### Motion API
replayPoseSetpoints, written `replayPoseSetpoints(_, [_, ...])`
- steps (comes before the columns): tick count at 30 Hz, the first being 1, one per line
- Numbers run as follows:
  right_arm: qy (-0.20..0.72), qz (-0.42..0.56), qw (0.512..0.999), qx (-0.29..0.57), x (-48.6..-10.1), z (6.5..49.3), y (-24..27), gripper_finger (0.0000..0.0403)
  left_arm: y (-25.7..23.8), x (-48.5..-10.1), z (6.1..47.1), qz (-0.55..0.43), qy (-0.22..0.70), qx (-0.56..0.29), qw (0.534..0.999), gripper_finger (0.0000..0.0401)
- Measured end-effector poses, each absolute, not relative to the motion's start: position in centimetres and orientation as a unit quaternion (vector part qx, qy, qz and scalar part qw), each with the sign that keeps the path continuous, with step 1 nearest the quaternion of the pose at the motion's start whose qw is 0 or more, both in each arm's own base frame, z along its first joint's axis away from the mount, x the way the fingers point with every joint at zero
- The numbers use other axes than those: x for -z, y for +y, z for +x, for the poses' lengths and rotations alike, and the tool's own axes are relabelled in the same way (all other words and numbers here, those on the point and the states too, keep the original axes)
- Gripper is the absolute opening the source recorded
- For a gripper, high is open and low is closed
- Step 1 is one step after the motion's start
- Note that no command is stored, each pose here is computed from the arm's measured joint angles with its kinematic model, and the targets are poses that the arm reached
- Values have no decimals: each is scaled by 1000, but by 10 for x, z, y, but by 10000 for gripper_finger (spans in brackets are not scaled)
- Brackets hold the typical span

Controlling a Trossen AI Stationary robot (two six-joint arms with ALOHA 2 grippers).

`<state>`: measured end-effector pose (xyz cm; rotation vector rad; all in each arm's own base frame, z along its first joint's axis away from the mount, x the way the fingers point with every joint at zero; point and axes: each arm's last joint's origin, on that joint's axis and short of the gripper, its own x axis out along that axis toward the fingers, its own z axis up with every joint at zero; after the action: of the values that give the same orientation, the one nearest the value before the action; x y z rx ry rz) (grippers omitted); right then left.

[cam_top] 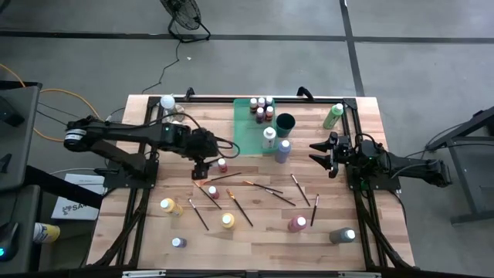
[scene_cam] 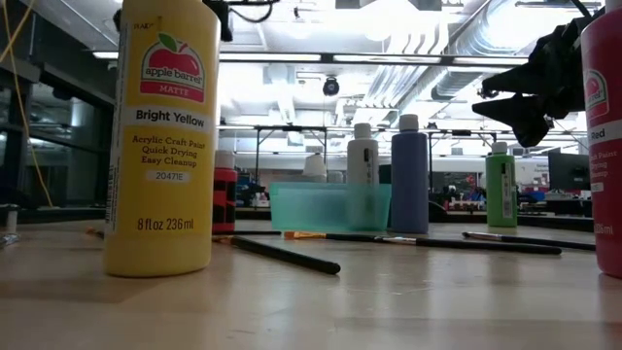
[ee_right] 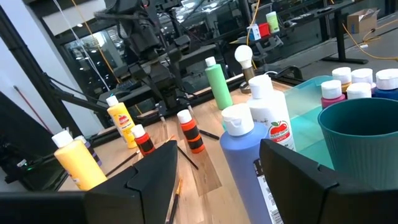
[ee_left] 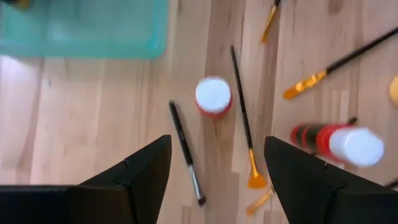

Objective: Pick & Place Paint Supplies
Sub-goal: Put the top orange paint bottle into the green bin

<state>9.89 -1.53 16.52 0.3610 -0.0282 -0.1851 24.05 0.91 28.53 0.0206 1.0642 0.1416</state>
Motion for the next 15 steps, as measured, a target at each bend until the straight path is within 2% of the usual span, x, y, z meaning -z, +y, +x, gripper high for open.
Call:
replayPoseSetpoints(5, [-14, 179, 979, 92, -165, 99, -15, 223, 9, -280, 253, 17, 494, -57, 867, 250])
replayPoseSetpoints(15, [-13, 179, 979, 92, -165, 99, -15, 223, 14, -255, 277, 57, 517, -32, 853, 250])
